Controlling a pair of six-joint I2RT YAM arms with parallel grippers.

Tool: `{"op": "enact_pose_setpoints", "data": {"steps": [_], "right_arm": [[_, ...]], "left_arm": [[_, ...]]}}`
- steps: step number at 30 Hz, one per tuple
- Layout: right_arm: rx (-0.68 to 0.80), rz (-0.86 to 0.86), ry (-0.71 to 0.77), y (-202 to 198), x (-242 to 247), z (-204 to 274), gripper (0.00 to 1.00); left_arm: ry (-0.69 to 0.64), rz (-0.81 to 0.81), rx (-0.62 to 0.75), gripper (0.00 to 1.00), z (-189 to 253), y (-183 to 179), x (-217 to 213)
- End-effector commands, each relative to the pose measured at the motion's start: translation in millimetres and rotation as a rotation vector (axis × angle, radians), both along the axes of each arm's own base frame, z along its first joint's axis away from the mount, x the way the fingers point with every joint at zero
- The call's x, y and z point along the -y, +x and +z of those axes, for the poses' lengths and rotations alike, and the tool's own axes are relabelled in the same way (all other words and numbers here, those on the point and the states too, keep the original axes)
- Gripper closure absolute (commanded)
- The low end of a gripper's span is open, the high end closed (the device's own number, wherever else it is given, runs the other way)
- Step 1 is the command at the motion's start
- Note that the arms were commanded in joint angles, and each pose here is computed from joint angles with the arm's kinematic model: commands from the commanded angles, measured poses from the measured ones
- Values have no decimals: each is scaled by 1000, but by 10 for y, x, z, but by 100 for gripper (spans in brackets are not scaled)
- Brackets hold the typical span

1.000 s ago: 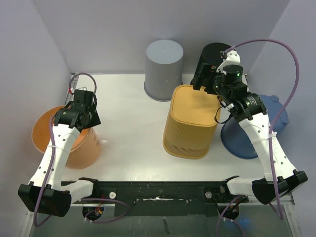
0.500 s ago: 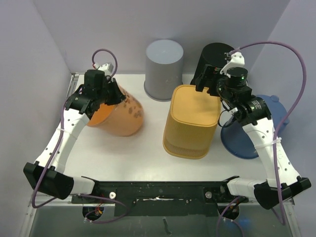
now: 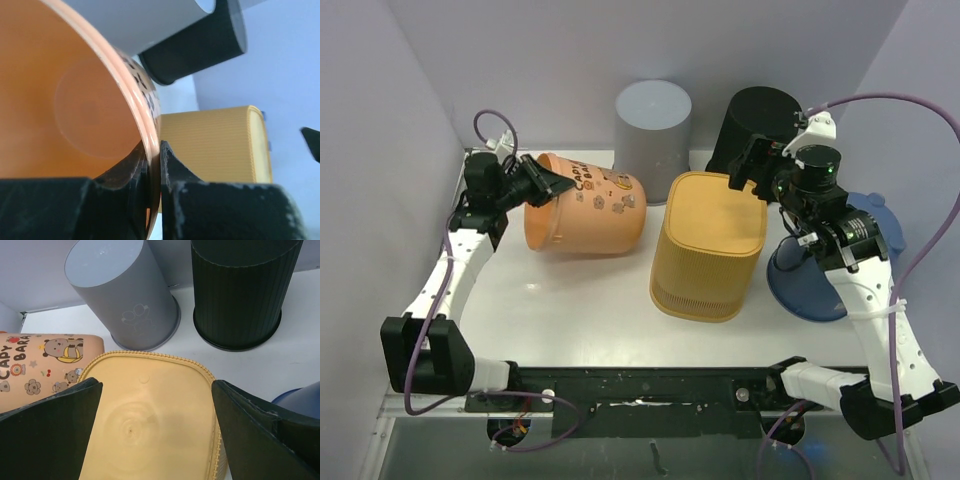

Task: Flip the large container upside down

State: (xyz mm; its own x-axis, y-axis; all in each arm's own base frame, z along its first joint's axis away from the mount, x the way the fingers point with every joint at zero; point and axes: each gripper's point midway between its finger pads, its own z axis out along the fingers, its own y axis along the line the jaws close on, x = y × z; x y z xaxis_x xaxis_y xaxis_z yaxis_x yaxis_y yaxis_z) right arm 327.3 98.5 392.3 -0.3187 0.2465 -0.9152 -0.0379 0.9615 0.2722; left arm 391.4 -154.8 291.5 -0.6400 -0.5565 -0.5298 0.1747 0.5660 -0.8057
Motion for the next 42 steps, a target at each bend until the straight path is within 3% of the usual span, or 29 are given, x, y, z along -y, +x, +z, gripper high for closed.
{"op": "enact_pose_setpoints", "data": {"steps": [1,6,10,12,19,24,30,36,42], "right_arm": [[20,-13,6,69,7,31,2],[13,-2,4,68,-10,-9,2],[15,78,-12,57,-132,21,3],[28,136,-18,56,-254,61,2],[65,452,-57,-79,-1259,192,2],[54,608,-139,-235,-1941,61,2],[-54,616,-176,-161,-2285,-286,2],[-246,416,-223,136,-1906,-777,2],[-360,280,-249,225,-1406,-1079,2]], "left_arm": [[-225,-97,136,100,464,-150,135],[-194,34,16,100,15,-130,-9],[-22,90,-71,70,-432,-173,-164],[57,106,-100,60,-571,-196,-242],[290,150,-155,41,-734,-248,-524],[353,197,-118,26,-516,-226,-690],[397,223,-68,26,-234,-240,-798],[424,213,-63,29,-205,-297,-818],[435,155,-106,39,-296,-370,-748]]}}
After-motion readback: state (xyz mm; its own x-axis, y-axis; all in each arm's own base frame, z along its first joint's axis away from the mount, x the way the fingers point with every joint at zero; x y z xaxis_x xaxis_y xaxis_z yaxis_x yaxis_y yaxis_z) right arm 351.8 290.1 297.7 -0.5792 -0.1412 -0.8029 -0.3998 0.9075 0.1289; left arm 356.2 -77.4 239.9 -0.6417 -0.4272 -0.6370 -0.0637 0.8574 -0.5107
